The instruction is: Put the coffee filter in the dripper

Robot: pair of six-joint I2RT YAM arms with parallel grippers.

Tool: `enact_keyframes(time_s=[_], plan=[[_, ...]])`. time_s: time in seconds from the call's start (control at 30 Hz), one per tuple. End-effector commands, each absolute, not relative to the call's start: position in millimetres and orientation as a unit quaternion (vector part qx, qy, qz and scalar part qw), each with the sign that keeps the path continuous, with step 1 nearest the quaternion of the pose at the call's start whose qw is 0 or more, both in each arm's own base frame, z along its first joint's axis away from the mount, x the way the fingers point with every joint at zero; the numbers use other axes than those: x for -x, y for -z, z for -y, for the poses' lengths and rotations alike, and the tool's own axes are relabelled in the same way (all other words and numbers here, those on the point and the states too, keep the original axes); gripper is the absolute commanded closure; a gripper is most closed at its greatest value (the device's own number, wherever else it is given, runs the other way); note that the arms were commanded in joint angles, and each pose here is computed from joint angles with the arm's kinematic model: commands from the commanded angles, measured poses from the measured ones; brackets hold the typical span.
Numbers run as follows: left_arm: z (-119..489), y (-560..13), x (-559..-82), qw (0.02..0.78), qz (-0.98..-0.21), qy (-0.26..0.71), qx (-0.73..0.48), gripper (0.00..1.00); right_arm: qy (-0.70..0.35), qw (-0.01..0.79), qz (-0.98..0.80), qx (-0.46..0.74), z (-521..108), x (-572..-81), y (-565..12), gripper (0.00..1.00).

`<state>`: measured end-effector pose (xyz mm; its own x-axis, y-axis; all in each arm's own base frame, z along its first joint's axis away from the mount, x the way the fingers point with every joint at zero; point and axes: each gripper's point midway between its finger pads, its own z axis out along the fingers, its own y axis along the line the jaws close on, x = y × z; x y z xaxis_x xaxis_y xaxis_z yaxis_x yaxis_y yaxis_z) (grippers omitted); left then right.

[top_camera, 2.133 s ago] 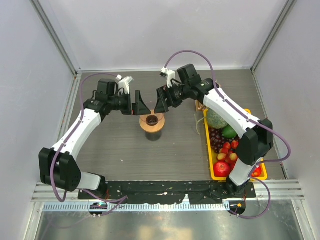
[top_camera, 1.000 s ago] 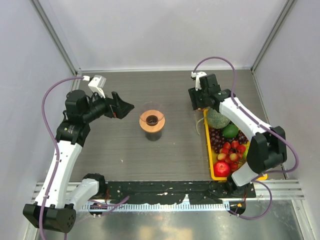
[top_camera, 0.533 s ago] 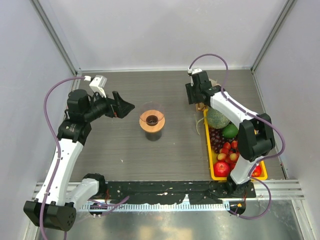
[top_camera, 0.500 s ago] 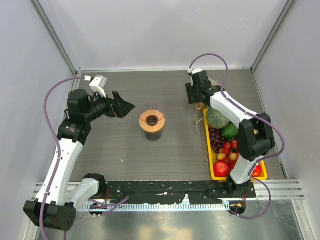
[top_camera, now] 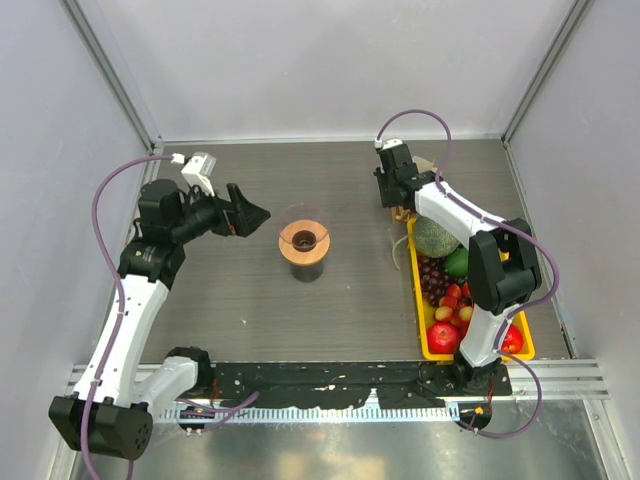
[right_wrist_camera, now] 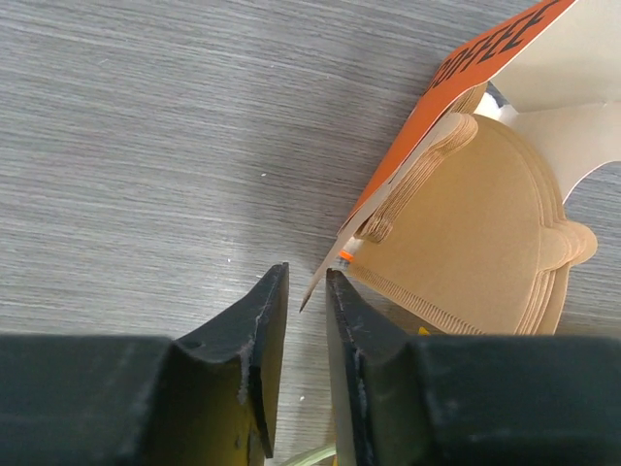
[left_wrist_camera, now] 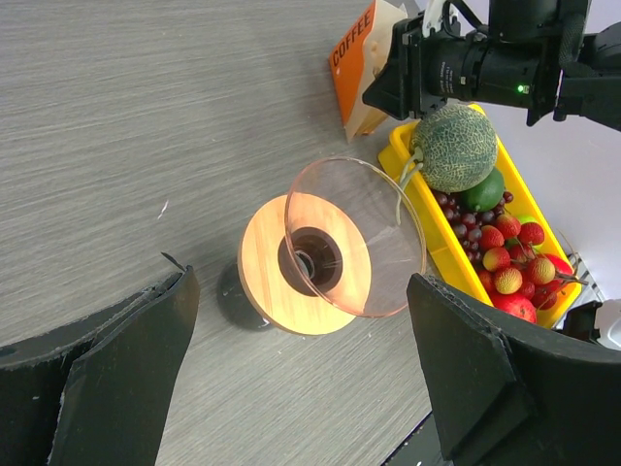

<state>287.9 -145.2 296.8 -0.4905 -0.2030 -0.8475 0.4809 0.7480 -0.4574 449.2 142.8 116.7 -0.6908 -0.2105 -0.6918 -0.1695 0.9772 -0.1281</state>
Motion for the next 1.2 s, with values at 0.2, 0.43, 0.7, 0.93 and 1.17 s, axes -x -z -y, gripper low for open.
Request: enact_keyframes(time_s=[0.2, 0.43, 0.7, 0.93, 1.17], plan=[[146.2, -308.0, -295.4, 0.512, -0.777, 0.357, -0.084, 0.01, 0.011, 0.422, -0.902, 0.092, -149.2, -456.5, -158.4, 0.95], [146.9, -310.3, -294.2, 0.511, -0.775, 0.362, -0.083, 0.01, -0.022, 0.44, -0.893, 0.094, -153.4, -441.5, -183.9, 0.95], [148.1, -312.6, -295.3, 0.51, -0.775, 0.362, -0.09, 0.01, -0.048, 0.459, -0.882, 0.101, -155.2, -427.0, -214.4, 0.95], [147.2, -327.0, -297.2, 0.523, -0.768, 0.355, -0.104, 0.01, -0.107, 0.483, -0.86, 0.124, -167.5, -403.1, -254.3, 0.95], [153.4, -365.9, -287.4, 0.554, -0.733, 0.359, -0.164, 0.01, -0.22, 0.541, -0.789, 0.188, -194.3, -359.3, -333.5, 0.95]])
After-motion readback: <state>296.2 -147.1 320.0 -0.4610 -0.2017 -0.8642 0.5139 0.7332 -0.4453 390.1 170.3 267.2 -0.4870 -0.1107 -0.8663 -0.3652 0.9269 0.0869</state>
